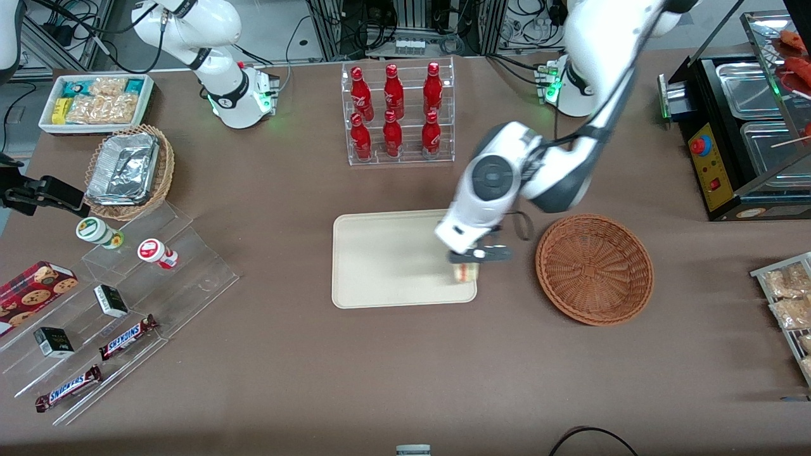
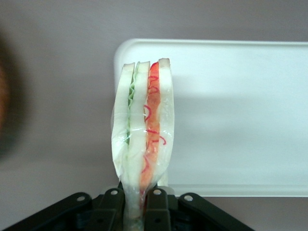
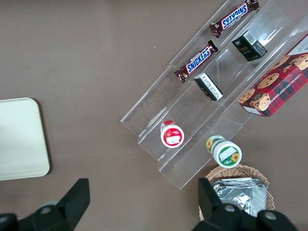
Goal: Place sandwich from basket to tray
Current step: 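Carry the sandwich with the left gripper over the cream tray, then lower the sandwich onto the tray and open the left gripper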
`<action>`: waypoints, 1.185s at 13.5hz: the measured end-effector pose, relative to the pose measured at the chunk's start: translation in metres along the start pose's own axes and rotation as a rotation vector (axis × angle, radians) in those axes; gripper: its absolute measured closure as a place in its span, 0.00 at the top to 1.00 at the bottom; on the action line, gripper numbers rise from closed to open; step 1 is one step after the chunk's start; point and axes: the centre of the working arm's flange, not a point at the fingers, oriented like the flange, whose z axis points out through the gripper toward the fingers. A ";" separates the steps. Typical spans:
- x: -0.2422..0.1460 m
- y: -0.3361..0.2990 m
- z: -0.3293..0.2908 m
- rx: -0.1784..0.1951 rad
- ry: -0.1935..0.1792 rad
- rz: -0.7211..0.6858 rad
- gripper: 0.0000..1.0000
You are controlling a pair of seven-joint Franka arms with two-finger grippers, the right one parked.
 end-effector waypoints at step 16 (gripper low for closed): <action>-0.012 0.113 0.095 0.004 -0.014 -0.128 0.33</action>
